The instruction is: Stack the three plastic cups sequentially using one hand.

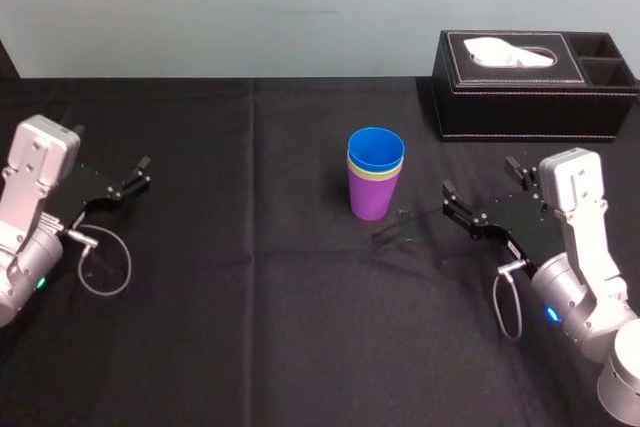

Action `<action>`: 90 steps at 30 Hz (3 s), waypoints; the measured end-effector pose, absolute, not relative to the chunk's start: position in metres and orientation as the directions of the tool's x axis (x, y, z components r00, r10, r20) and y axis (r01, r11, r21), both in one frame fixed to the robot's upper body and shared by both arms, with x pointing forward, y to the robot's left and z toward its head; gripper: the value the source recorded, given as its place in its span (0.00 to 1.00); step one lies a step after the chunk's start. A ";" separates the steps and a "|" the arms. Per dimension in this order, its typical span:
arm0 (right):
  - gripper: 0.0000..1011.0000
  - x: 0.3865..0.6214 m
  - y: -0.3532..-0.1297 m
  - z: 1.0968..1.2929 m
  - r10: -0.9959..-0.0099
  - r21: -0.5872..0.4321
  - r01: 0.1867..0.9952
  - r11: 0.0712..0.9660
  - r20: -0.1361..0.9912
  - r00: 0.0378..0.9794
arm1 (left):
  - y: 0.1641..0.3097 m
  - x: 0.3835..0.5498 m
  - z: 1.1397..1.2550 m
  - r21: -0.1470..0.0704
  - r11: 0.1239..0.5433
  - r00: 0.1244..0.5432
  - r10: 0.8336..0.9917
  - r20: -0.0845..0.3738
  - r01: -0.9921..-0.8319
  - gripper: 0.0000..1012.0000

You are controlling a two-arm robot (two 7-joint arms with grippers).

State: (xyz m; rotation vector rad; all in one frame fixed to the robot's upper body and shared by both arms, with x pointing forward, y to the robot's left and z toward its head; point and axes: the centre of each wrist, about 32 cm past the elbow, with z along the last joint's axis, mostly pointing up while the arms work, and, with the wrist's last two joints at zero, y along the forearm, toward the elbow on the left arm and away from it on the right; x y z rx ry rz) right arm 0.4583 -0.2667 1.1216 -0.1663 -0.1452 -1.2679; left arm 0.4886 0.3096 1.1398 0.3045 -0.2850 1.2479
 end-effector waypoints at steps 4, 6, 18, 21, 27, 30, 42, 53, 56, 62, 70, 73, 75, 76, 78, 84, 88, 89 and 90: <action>0.99 0.458 -0.267 1.122 -0.936 -0.042 0.956 0.290 0.198 0.292 | 0.310 0.489 1.140 0.070 0.287 0.292 0.880 0.374 -0.955 1.00; 0.99 0.458 -0.267 1.122 -0.936 -0.041 0.956 0.290 0.197 0.292 | 0.310 0.489 1.140 0.070 0.287 0.292 0.880 0.374 -0.955 1.00; 0.99 0.458 -0.267 1.123 -0.936 -0.038 0.956 0.292 0.194 0.294 | 0.310 0.489 1.140 0.070 0.287 0.292 0.880 0.374 -0.955 1.00; 0.99 0.458 -0.267 1.123 -0.936 -0.038 0.956 0.292 0.193 0.294 | 0.310 0.489 1.140 0.070 0.287 0.292 0.880 0.374 -0.955 1.00; 0.99 0.458 -0.267 1.123 -0.936 -0.037 0.955 0.293 0.193 0.295 | 0.310 0.489 1.140 0.070 0.287 0.292 0.880 0.374 -0.955 1.00; 0.99 0.458 -0.267 1.123 -0.936 -0.036 0.955 0.294 0.193 0.295 | 0.310 0.489 1.140 0.070 0.287 0.292 0.880 0.374 -0.955 1.00; 0.99 0.458 -0.267 1.123 -0.936 -0.036 0.955 0.295 0.192 0.296 | 0.310 0.489 1.140 0.070 0.287 0.292 0.880 0.374 -0.955 1.00; 0.99 0.458 -0.267 1.123 -0.936 -0.037 0.955 0.295 0.192 0.297 | 0.310 0.489 1.140 0.070 0.287 0.292 0.880 0.374 -0.955 1.00; 0.99 0.458 -0.267 1.123 -0.936 -0.037 0.955 0.295 0.192 0.297 | 0.310 0.489 1.140 0.070 0.287 0.292 0.880 0.374 -0.955 1.00; 0.99 0.458 -0.267 1.123 -0.936 -0.037 0.955 0.295 0.192 0.297 | 0.310 0.489 1.140 0.070 0.287 0.292 0.880 0.374 -0.955 1.00; 0.99 0.458 -0.267 1.123 -0.936 -0.037 0.955 0.295 0.192 0.297 | 0.310 0.489 1.140 0.070 0.287 0.292 0.880 0.374 -0.955 1.00; 0.99 0.458 -0.267 1.123 -0.936 -0.037 0.955 0.295 0.192 0.297 | 0.310 0.489 1.140 0.070 0.287 0.292 0.880 0.374 -0.955 1.00; 0.99 0.458 -0.267 1.123 -0.936 -0.037 0.955 0.295 0.192 0.297 | 0.310 0.489 1.140 0.070 0.287 0.292 0.880 0.374 -0.955 1.00; 0.99 0.458 -0.267 1.123 -0.936 -0.037 0.955 0.295 0.192 0.297 | 0.310 0.489 1.140 0.070 0.287 0.292 0.880 0.374 -0.955 1.00; 0.99 0.458 -0.267 1.123 -0.936 -0.037 0.955 0.295 0.192 0.297 | 0.310 0.489 1.140 0.070 0.287 0.292 0.880 0.374 -0.955 1.00; 0.99 0.458 -0.267 1.123 -0.936 -0.037 0.955 0.295 0.192 0.297 | 0.310 0.489 1.140 0.070 0.287 0.292 0.880 0.374 -0.955 1.00; 0.99 0.458 -0.267 1.123 -0.936 -0.037 0.955 0.295 0.192 0.297 | 0.310 0.489 1.140 0.070 0.287 0.292 0.880 0.374 -0.955 1.00; 0.99 0.458 -0.267 1.123 -0.936 -0.037 0.955 0.295 0.192 0.296 | 0.310 0.489 1.140 0.070 0.287 0.292 0.880 0.374 -0.955 1.00; 0.99 0.458 -0.267 1.123 -0.936 -0.037 0.955 0.295 0.192 0.297 | 0.310 0.489 1.140 0.070 0.287 0.292 0.880 0.374 -0.955 1.00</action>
